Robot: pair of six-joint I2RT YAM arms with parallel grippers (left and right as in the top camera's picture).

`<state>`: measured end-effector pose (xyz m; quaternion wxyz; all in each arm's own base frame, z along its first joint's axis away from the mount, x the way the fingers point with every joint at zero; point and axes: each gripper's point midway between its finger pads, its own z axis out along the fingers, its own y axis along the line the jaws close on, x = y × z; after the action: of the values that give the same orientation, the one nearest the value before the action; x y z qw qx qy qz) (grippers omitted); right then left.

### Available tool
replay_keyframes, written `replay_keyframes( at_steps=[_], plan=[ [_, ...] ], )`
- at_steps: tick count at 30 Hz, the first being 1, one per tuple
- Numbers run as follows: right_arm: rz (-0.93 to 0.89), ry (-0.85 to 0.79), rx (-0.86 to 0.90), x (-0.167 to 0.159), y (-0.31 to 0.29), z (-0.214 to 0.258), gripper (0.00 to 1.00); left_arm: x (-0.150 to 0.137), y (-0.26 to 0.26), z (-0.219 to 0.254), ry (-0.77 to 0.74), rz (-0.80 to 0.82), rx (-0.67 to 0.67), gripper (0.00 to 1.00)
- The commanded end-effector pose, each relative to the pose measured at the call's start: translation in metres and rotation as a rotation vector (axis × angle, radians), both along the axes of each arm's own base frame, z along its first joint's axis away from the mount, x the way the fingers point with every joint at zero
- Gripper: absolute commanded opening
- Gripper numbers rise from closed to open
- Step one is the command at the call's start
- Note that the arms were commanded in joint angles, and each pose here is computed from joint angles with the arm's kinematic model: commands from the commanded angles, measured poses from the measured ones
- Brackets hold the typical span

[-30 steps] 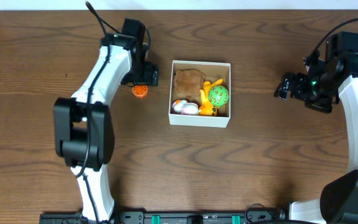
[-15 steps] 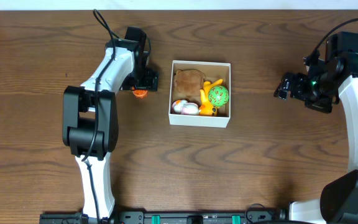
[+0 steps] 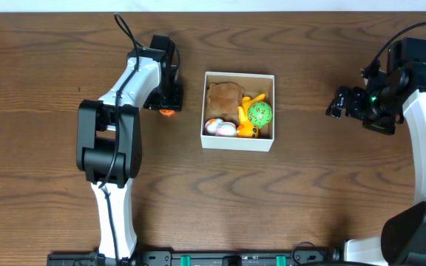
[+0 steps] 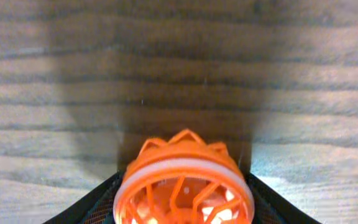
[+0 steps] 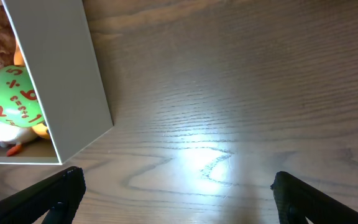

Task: Pack container
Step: 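Lower the left gripper onto the orange spiky ball and grasp it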

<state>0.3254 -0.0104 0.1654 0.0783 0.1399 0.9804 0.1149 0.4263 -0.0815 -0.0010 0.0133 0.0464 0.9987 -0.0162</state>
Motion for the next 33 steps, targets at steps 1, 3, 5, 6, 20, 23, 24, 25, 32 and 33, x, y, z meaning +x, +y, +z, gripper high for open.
replay_keyframes(
  at_steps=[1,3,5,6,20,23,24,25,32,33],
  plan=[
    [0.012,0.005,-0.001,-0.001,-0.001,-0.001,0.99,-0.002,0.001,0.004,0.01,-0.01,-0.008,0.58],
    [0.012,0.005,-0.001,-0.001,-0.001,-0.001,0.99,-0.001,0.001,0.015,-0.006,-0.013,-0.01,0.58],
    [0.012,0.005,-0.001,-0.001,-0.001,-0.001,0.99,0.002,0.0,0.035,-0.043,-0.013,-0.016,0.58],
    [0.012,0.005,-0.001,-0.001,-0.001,-0.001,0.99,0.003,0.0,0.043,-0.06,-0.014,-0.019,0.58],
    [0.012,0.008,0.0,-0.002,0.0,-0.001,0.99,0.013,0.006,0.099,-0.209,-0.015,0.001,0.73],
    [0.012,0.008,0.0,-0.002,-0.001,-0.001,0.99,0.014,0.005,0.078,-0.169,-0.017,0.008,0.75],
    [0.012,0.008,0.0,-0.002,-0.001,-0.001,0.99,0.014,0.005,0.071,-0.155,-0.017,0.01,0.77],
    [0.012,0.008,0.0,-0.002,-0.001,-0.001,0.99,0.014,0.005,0.063,-0.14,-0.017,0.013,0.77],
    [0.012,0.01,0.0,-0.003,0.0,-0.001,0.99,0.012,0.008,0.03,-0.074,-0.016,0.029,0.81],
    [0.012,0.012,0.0,-0.003,0.0,-0.002,0.99,0.012,0.008,0.027,-0.071,-0.015,0.029,0.81]
  ],
)
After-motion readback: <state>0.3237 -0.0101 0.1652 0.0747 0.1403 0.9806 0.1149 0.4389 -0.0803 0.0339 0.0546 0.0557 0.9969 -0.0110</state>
